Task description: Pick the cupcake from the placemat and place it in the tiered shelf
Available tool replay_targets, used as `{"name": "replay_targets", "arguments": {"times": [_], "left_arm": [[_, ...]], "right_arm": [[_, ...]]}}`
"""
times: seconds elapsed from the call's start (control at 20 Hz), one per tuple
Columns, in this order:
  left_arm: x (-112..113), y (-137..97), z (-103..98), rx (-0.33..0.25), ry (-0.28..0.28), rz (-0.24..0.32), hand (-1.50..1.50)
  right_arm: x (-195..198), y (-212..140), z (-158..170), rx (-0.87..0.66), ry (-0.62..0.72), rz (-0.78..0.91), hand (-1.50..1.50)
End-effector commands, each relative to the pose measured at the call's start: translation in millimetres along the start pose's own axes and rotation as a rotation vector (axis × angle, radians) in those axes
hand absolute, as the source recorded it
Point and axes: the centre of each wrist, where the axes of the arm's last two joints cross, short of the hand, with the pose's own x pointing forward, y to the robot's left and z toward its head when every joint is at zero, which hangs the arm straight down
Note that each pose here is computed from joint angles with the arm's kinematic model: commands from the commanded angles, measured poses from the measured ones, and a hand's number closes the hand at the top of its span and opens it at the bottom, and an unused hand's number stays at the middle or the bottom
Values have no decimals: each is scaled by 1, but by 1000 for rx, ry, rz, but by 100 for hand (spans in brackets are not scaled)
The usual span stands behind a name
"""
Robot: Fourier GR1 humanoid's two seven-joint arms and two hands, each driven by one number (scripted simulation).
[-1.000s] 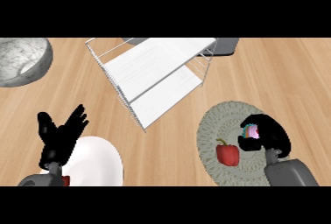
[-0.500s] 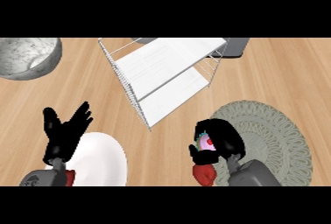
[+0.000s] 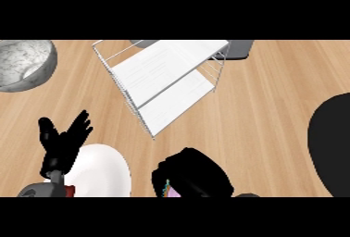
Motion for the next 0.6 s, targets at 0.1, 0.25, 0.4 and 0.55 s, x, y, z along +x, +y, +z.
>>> {"name": "replay_targets", "arguments": {"times": [0.1, 0.25, 0.4, 0.55], "left_arm": [[0, 7, 5, 13, 21, 9, 0], [12, 4, -2, 7, 21, -9, 0], [-13, 2, 0, -4, 23, 11, 0], [-7, 9, 7, 9, 20, -5, 0]], "right_arm": [[55, -62, 50, -225, -113, 10, 150], [64, -87, 75, -302, -93, 8, 150], [74, -115, 87, -357, -61, 6, 150], [89, -139, 80, -388, -51, -22, 150]]}}
